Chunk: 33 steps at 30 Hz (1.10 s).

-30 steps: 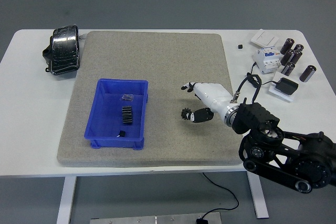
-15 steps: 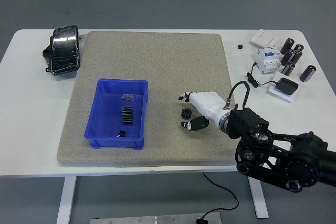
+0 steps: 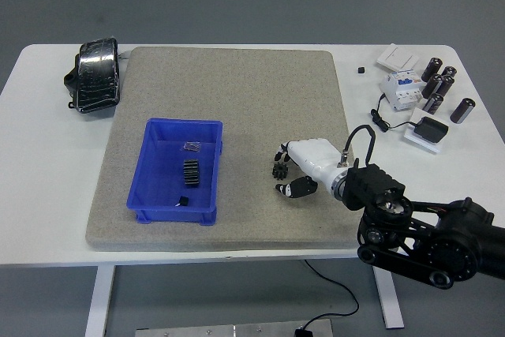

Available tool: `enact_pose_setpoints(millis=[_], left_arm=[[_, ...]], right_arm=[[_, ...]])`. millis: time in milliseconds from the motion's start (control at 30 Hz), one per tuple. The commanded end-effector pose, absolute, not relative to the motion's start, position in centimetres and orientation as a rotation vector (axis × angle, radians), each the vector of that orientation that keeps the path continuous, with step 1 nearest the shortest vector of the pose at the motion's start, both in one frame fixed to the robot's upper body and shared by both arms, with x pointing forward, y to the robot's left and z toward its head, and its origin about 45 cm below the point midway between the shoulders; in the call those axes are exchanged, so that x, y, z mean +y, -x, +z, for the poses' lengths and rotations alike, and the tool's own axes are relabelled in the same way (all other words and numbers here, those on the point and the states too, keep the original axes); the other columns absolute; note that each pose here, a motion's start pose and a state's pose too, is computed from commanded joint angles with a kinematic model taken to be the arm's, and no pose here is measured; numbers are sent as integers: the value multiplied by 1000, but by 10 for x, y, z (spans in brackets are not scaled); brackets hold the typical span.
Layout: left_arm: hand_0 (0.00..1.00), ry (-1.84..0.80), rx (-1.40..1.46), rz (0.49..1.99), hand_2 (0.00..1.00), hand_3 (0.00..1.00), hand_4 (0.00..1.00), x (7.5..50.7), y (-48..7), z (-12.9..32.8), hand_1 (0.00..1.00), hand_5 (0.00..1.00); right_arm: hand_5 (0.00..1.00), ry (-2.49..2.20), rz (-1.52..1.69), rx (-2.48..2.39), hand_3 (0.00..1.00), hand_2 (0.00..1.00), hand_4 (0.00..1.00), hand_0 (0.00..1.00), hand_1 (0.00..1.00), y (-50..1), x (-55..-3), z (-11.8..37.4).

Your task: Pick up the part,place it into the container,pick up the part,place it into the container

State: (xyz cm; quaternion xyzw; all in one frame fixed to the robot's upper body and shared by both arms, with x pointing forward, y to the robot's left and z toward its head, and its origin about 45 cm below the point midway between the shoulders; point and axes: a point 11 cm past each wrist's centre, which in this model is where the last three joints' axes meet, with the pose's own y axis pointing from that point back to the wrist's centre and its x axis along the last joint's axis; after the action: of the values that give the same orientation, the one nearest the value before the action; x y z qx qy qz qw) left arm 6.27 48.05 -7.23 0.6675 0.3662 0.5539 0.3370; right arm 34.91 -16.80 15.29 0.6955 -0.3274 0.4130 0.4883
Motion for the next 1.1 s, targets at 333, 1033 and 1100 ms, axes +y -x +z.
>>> enact_pose_setpoints(millis=[333,1033,1100], left_arm=[[644,-1734,950,1448,645,565,677,481,-64,-72,651,586],[642,-1725,953,1457,643,559,672,481,-61,-73,649,606],[642,-1723,953,1458,642,557,670,481,-61,-73,648,618]], right_arm=[[300,-1702,989,-805,669,606,724,415,558,-350,-167,150],[11,-1728,973,-846,650,408,619,380,523,-349,-165,144],[2,-1728,970,-843,650,390,608,379,522,-348,-165,142]])
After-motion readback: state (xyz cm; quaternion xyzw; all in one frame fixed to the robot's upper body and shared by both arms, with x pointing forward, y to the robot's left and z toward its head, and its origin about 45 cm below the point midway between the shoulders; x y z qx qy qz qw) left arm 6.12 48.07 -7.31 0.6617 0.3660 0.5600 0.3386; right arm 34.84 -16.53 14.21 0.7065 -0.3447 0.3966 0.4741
